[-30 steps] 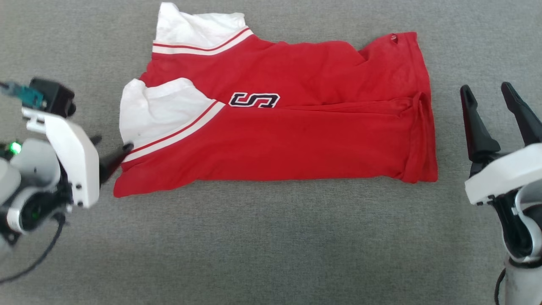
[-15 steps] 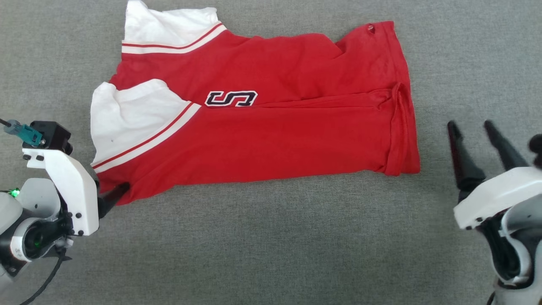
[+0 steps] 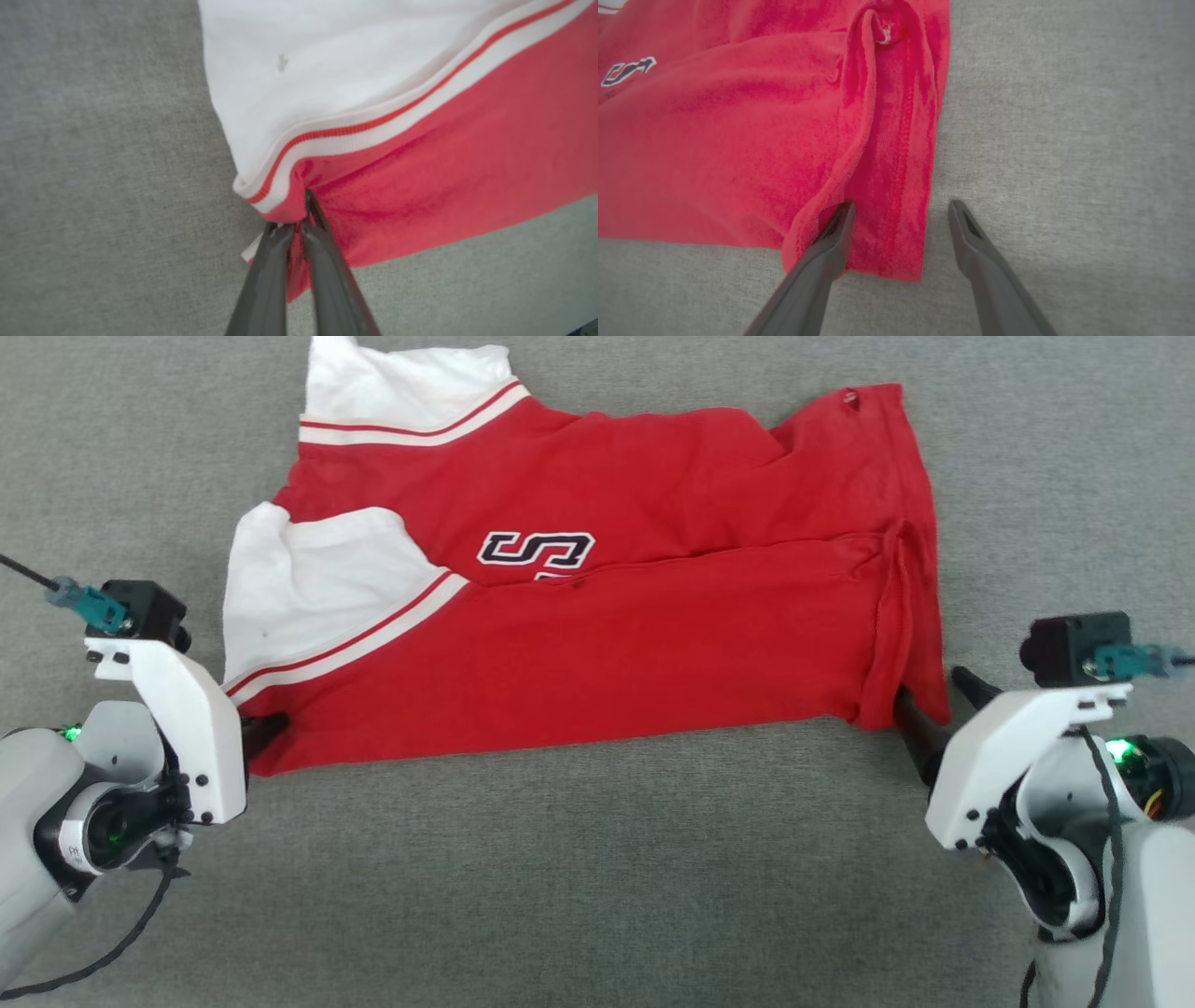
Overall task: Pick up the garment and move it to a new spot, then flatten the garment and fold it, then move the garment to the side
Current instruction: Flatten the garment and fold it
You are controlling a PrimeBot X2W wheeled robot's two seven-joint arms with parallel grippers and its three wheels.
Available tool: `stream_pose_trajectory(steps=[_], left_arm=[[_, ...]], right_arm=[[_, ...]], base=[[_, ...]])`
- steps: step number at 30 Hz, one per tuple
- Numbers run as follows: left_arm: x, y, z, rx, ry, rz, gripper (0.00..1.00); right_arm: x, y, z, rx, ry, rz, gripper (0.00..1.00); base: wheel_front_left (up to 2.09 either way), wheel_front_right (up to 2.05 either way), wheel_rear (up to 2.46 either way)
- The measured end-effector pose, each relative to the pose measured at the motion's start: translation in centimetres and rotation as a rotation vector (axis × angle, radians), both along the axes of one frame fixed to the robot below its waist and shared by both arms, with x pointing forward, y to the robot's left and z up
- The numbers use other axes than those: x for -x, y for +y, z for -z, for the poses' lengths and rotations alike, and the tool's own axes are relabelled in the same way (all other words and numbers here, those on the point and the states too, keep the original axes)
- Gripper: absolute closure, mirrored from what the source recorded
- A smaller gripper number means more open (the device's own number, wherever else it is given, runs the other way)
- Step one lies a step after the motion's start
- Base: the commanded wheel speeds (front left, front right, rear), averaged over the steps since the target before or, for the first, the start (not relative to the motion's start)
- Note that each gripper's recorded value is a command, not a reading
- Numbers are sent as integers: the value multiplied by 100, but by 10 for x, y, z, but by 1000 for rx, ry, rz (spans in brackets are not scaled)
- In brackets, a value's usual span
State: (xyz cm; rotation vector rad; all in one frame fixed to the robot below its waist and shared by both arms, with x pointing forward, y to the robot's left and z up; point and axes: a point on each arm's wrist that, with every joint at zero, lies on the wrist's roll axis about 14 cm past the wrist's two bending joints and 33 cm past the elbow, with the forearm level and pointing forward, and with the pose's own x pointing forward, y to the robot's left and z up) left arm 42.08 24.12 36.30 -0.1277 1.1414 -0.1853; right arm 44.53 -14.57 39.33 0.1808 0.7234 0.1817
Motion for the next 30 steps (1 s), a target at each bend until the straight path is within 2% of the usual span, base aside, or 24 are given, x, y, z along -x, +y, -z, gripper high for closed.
stream_pose_trajectory(steps=[8,9,10,11,17,30], left_arm=[[0,-2,1,20,-11,-1,100],[0,-2,1,21,-13,-2,100],[0,-2,1,21,-17,-1,100],[1,-1,1,21,-17,-2,100],[0,1,-4,27,-43,-10,100],[16,7,-32,8,-63,-16,100]], right_arm=[[-9,12,22,53,163,-73,0],[-9,13,25,63,187,-86,8],[-9,14,28,74,211,-98,75],[-9,16,30,85,228,-115,100],[-8,16,25,101,276,-145,100],[10,0,-7,114,293,-171,100]], base=[[0,0,0],[0,0,0],[0,0,0],[0,0,0],[0,0,0],[0,0,0]])
